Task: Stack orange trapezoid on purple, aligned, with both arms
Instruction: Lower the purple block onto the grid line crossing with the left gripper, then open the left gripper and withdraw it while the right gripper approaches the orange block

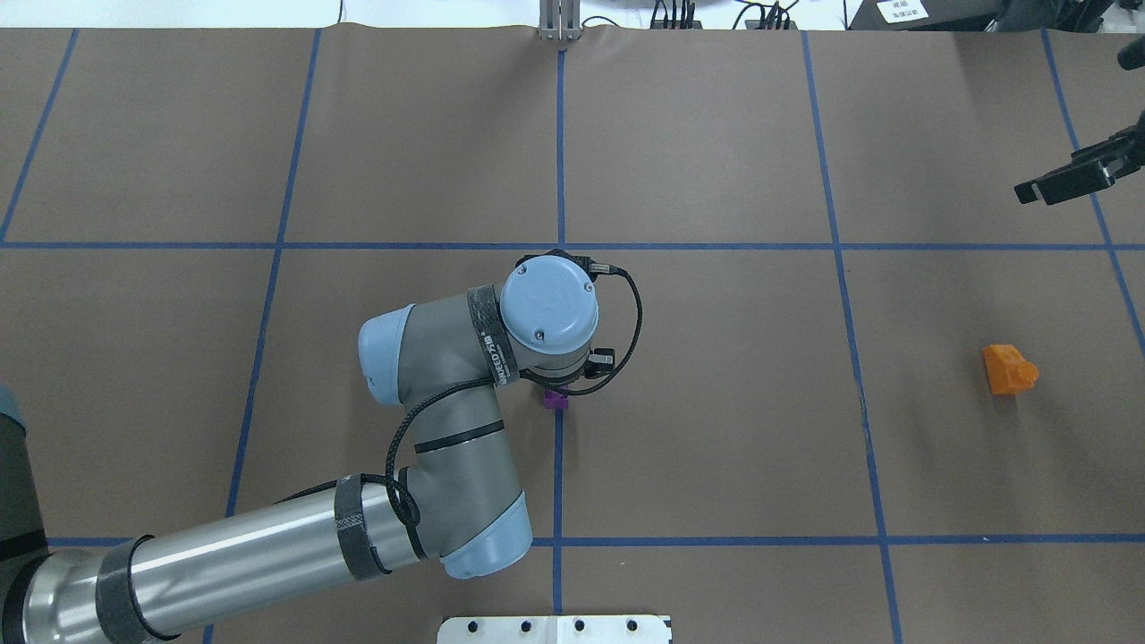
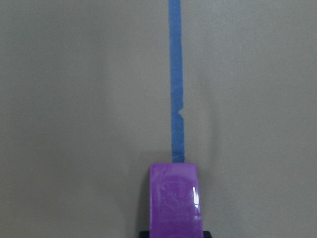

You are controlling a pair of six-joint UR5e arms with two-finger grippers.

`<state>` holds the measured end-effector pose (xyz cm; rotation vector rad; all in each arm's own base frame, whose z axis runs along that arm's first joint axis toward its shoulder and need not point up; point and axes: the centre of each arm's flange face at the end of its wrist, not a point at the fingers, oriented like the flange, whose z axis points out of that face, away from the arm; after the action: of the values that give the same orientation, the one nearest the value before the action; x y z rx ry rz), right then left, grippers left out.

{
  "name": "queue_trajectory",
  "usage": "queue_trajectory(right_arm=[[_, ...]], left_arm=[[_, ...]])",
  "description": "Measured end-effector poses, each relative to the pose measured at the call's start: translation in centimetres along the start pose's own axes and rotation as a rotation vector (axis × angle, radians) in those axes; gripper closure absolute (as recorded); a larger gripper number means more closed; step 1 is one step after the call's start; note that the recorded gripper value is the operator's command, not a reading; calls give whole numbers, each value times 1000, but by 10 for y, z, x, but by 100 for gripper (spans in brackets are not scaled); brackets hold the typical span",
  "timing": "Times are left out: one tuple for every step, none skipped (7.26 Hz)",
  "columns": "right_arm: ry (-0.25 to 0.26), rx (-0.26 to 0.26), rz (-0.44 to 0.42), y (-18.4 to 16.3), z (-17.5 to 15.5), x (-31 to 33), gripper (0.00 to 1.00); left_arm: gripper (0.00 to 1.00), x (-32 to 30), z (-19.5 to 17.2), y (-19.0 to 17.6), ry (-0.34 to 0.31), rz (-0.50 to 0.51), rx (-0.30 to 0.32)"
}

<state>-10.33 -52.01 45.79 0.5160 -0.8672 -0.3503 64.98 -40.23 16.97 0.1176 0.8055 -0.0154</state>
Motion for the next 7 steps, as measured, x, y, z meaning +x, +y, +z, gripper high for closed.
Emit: queue_trajectory(right_arm=[[0, -1, 1, 1, 0, 0, 0], [1, -2, 2, 1, 0, 1, 0], [1, -4, 3, 2, 1, 1, 0], [0, -6, 5, 4, 1, 2, 0], [-1, -8, 7, 5, 2, 2, 0], [-3, -14, 11, 9, 3, 3, 0], [-3, -23, 22, 15, 4, 5, 0]], left_arm=[[19, 2, 1, 3, 0, 4, 1], [1, 3, 3, 6, -2, 9, 10], [1, 5, 6, 9, -1, 14, 21], [1, 7, 9, 11, 3, 18, 27], [1, 8, 9, 11, 9, 20, 31], [1, 9, -1, 7, 25, 23, 39], [2, 8, -21, 2, 49, 23, 53]])
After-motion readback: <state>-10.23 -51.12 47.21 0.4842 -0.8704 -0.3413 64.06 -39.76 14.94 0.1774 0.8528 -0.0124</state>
